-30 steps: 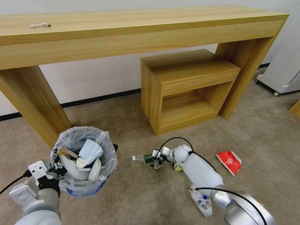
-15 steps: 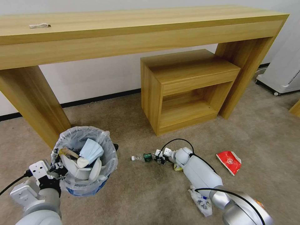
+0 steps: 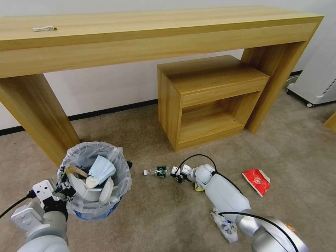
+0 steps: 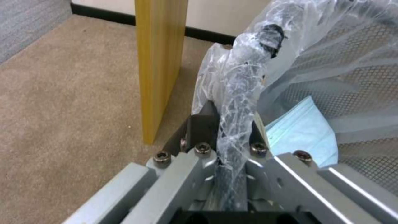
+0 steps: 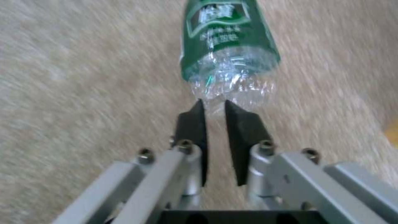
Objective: Pick up the trash bin and place the garbage on the floor into it.
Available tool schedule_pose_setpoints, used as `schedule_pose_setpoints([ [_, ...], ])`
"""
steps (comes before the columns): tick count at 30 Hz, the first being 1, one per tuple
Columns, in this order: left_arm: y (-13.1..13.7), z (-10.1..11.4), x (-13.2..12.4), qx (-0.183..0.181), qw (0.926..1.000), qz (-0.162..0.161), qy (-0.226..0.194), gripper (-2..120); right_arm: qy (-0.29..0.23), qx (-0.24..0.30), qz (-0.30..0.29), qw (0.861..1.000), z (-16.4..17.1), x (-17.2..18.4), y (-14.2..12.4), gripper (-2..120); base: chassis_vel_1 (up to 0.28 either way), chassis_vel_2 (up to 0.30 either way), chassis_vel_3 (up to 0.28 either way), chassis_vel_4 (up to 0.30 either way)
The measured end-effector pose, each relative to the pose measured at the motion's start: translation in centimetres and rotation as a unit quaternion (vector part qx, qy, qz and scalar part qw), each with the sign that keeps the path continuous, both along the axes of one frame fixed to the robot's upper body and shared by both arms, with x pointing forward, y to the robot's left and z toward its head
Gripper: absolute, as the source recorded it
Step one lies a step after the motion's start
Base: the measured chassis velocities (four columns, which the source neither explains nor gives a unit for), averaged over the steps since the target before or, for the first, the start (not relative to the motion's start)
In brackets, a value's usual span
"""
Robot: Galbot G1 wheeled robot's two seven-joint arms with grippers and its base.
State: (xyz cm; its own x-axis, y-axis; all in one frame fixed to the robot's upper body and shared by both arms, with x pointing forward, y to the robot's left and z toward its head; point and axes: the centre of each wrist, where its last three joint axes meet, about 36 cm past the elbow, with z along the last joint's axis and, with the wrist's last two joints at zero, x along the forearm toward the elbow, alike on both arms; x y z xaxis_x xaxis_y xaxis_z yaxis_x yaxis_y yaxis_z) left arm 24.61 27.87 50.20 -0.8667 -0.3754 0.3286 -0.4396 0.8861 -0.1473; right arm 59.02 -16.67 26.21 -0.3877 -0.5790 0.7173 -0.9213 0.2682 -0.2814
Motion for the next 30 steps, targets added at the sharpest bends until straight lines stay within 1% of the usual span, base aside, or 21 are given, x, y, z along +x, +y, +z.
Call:
schedule_pose_setpoints([
  [1,0.0,0.0,0.0,0.000,1.0000,0.000,0.000,1,0.000,0.007,0.011,1.000,0.0,0.0,0.1,24,0.000,0.000,0.000,0.000],
  [3,0.0,0.0,-0.1,0.001,1.0000,0.000,0.002,1,0.001,0.013,0.015,1.000,-0.2,0.1,0.4,32,0.000,0.000,0.000,0.000],
  [4,0.0,0.0,-0.1,0.001,1.0000,0.000,0.002,1,0.001,0.013,0.015,1.000,-0.2,0.1,0.4,32,0.000,0.000,0.000,0.000],
  [6,0.1,0.0,-0.2,0.002,1.0000,0.000,0.002,1,0.002,0.017,0.012,1.000,-0.6,0.2,1.0,43,0.000,0.000,0.000,0.000],
  [8,0.1,0.0,-0.2,0.003,1.0000,0.001,0.003,1,0.002,0.018,0.011,1.000,-0.7,0.2,1.2,45,0.000,0.000,0.000,0.000],
  [9,0.1,0.0,-0.2,0.003,1.0000,0.001,0.003,1,0.000,0.019,0.003,1.000,-1.0,0.2,1.6,54,0.000,0.000,0.000,0.000],
  [11,0.1,0.0,-0.2,0.002,1.0000,0.001,0.003,1,0.000,0.021,-0.001,1.000,-1.2,0.2,1.9,61,0.000,0.000,0.000,0.000],
  [12,0.1,0.0,-0.2,0.002,1.0000,0.001,0.003,1,0.000,0.021,-0.001,1.000,-1.2,0.2,1.9,61,0.000,0.000,0.000,0.000],
  [14,0.1,0.0,-0.2,0.003,1.0000,0.001,0.003,1,0.001,0.031,-0.001,1.000,-1.0,0.3,2.1,72,0.000,0.000,0.000,0.000],
  [15,0.1,0.0,-0.2,0.003,1.0000,0.001,0.003,1,0.001,0.031,-0.001,1.000,-1.0,0.3,2.1,72,0.000,0.000,0.000,0.000],
  [17,0.1,0.1,-0.2,0.003,1.0000,0.001,0.003,1,0.003,0.041,0.013,0.999,-0.5,0.3,2.1,82,0.000,0.000,0.000,0.000],
  [18,0.1,0.1,-0.2,0.003,1.0000,0.001,0.003,1,0.003,0.041,0.013,0.999,-0.5,0.3,2.1,82,0.000,0.000,0.000,0.000],
  [19,0.1,0.0,-0.1,0.003,1.0000,0.001,0.003,1,0.009,0.045,0.035,0.998,0.2,0.3,2.1,89,0.000,0.000,0.000,0.000],
  [20,0.1,0.0,-0.1,0.003,1.0000,0.001,0.003,1,0.009,0.045,0.035,0.998,0.2,0.3,2.1,89,0.000,0.000,0.000,0.000],
  [21,0.0,0.0,-0.1,0.002,1.0000,0.001,0.003,1,0.014,0.048,0.056,0.997,0.7,0.3,2.1,96,0.000,0.000,0.000,0.000],
  [24,-0.1,-0.1,-0.1,0.002,1.0000,0.002,0.004,1,0.018,0.054,0.085,0.995,1.3,0.3,2.0,100,0.000,0.000,0.000,0.000],
  [26,-0.1,-0.1,-0.1,0.003,1.0000,0.002,0.004,1,0.015,0.058,0.086,0.995,1.3,0.3,2.0,100,0.000,0.000,0.000,0.000],
  [28,-0.1,-0.1,-0.1,0.003,1.0000,0.002,0.004,1,0.002,0.067,0.066,0.996,1.0,0.2,2.0,100,0.000,0.000,0.000,0.000],
  [29,-0.1,-0.1,-0.1,0.003,1.0000,0.002,0.005,1,-0.008,0.071,0.040,0.997,0.6,0.0,2.3,100,0.000,0.000,0.000,0.000],
  [30,-0.1,-0.1,-0.1,0.003,1.0000,0.002,0.005,1,-0.008,0.071,0.040,0.997,0.6,0.0,2.3,100,0.000,0.000,0.000,0.000],
])
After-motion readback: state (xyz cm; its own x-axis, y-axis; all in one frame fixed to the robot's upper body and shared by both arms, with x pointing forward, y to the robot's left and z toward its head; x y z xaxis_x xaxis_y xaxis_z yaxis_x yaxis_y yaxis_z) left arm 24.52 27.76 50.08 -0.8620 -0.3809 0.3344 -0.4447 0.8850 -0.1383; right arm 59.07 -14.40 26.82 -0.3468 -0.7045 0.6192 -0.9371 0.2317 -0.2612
